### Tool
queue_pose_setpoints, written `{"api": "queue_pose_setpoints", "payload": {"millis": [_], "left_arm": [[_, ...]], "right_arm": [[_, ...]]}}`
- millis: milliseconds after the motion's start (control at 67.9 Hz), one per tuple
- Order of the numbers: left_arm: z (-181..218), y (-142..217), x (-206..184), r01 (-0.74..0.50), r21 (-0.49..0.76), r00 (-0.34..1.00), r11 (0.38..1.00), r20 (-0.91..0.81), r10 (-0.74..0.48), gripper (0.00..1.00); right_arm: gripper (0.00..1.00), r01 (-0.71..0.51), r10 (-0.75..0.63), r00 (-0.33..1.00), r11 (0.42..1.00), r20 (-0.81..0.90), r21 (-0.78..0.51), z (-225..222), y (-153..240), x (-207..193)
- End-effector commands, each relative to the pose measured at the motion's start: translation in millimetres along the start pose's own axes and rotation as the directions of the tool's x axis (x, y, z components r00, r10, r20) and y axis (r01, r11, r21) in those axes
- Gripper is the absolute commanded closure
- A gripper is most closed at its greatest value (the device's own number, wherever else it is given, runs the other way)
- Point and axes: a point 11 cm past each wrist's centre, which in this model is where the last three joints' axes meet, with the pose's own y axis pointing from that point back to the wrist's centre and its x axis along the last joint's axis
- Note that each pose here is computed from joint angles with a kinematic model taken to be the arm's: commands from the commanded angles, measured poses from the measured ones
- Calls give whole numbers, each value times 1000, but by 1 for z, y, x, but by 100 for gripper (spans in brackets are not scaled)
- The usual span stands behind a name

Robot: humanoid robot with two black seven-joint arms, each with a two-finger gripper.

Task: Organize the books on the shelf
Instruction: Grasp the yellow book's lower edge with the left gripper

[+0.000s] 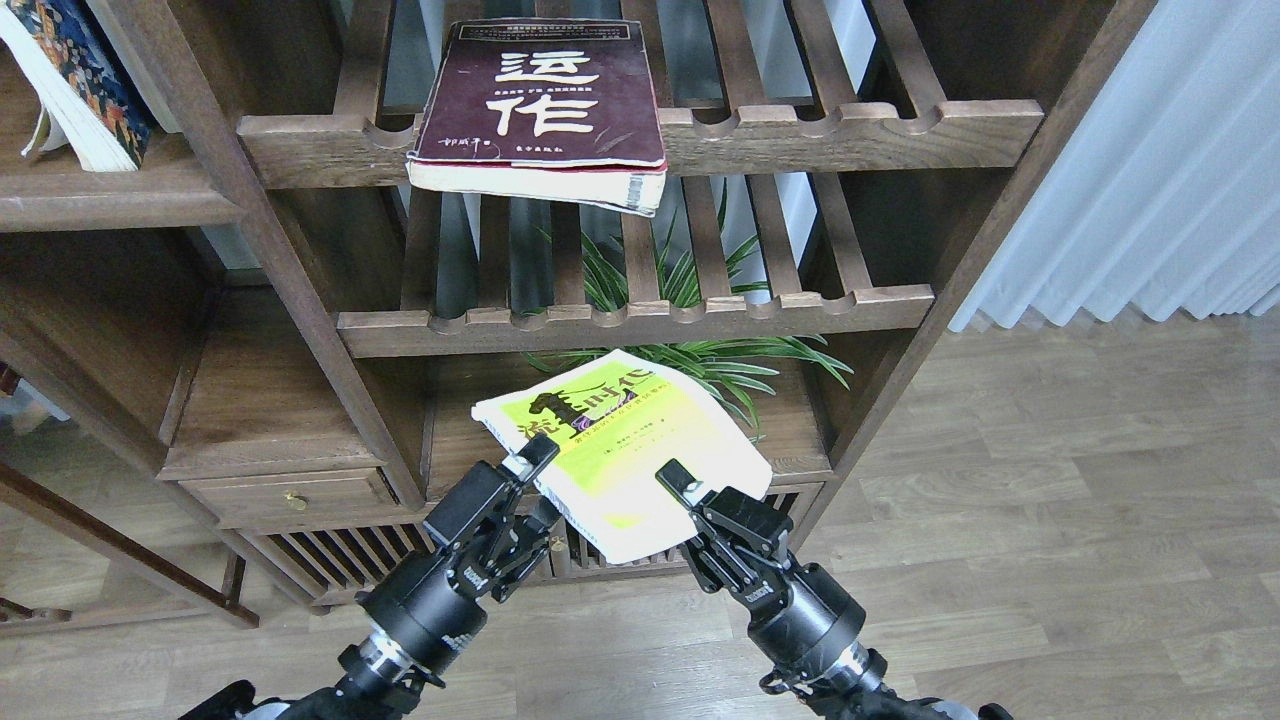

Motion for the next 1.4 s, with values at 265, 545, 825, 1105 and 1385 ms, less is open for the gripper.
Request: {"api": "queue_pose_setpoints", "payload": {"millis": [265,545,825,1105,1385], "left_arm": [[-15,-32,12,4,13,1000,1000,-13,-4,8],[-9,-34,17,-8,-21,1000,1000,-21,8,57],[-1,-28,19,-20,-54,998,998,-55,17,98],[22,4,25,-79,-56,997,995,4,79,100],[57,40,18,-130,-70,986,989,100,136,100]], "right_arm": [[100,-9,7,999,999,-45,-43,7,-3,-2],[100,-3,1,999,999,-47,-43,7,-3,-4],[99,-3,1,999,999,-49,-45,9,-2,-4],[59,-17,13,998,998,-66,-59,9,-3,-2],[1,-93,83,992,989,-92,-111,19,1,18]]}}
